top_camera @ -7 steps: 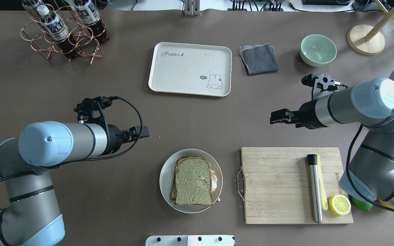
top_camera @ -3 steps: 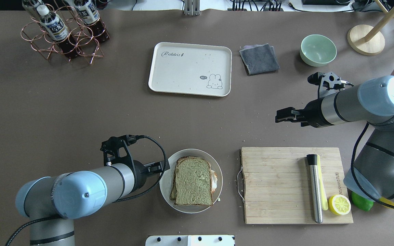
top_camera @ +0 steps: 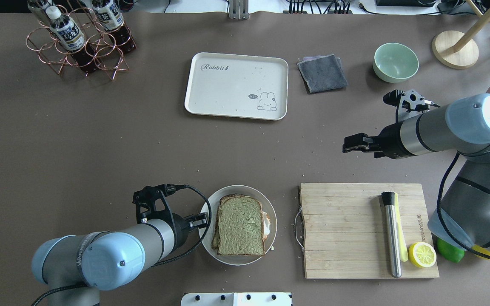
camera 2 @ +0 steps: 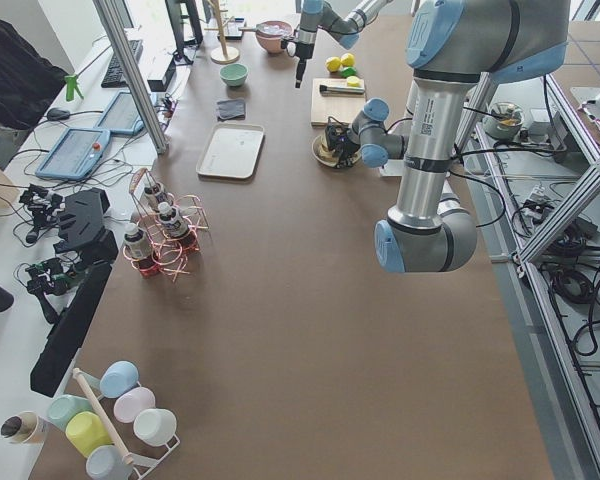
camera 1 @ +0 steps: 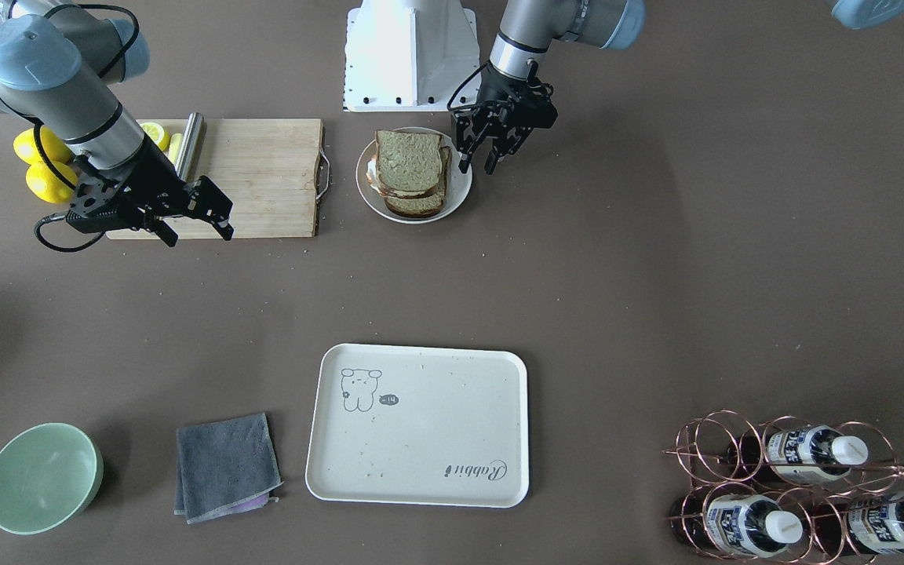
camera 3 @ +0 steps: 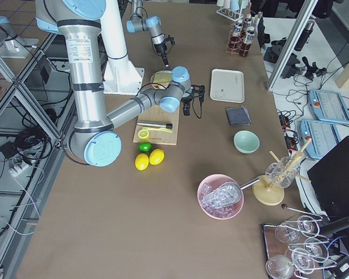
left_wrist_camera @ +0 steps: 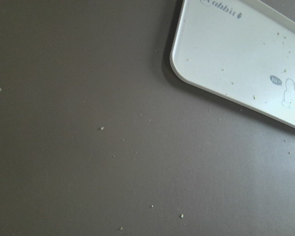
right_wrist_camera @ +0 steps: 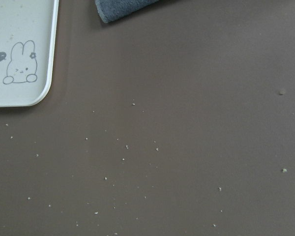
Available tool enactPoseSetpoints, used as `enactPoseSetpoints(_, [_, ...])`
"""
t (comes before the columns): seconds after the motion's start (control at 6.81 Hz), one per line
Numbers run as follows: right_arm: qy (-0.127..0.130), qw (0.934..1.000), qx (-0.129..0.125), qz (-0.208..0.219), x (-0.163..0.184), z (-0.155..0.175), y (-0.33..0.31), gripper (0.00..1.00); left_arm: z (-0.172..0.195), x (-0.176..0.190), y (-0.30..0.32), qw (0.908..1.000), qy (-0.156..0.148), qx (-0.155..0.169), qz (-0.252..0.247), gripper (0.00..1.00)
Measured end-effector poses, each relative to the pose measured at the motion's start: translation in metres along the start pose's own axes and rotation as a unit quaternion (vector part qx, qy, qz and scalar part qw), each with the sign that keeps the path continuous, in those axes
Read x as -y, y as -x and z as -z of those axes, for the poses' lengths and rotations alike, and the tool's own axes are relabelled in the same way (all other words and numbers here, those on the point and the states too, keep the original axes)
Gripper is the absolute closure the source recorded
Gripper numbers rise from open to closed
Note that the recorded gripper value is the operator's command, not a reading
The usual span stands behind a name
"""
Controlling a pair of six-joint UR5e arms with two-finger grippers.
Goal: Make sandwich and place on tray
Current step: 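Lower the left gripper to the plate rim nearest it and grasp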
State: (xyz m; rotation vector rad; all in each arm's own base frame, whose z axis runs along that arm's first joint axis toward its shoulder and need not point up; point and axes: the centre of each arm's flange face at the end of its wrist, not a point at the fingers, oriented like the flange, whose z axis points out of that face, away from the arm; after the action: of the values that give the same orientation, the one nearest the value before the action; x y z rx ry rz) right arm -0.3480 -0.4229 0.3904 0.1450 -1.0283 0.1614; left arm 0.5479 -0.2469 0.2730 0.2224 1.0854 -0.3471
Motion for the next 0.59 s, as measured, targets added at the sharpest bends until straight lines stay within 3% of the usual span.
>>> enactPoseSetpoints(0.15, [0.0, 1.0, 0.0, -0.001, 0.0, 0.0, 0.0, 0.01, -0.006, -0.006, -0.001, 1.0, 0.002, 0.003, -0.001, 0.48])
enactPoseSetpoints(0.29, [0.0, 1.0, 0.0, -0.001, 0.0, -0.001, 0.001, 0.01, -0.013, -0.01, -0.005, 1.0, 0.003, 0.005, -0.001, 0.66])
enactPoseSetpoints(0.44, [0.0, 1.0, -0.001, -0.001, 0.0, -0.001, 0.001, 0.01, -0.019, -0.013, -0.008, 1.0, 0.003, 0.008, 0.001, 0.92])
enactPoseSetpoints(0.59, [-0.001, 1.0, -0.001, -0.002, 0.001, -0.002, 0.001, 0.01, -0.023, -0.014, -0.008, 0.9999, 0.002, 0.01, 0.005, 1.0])
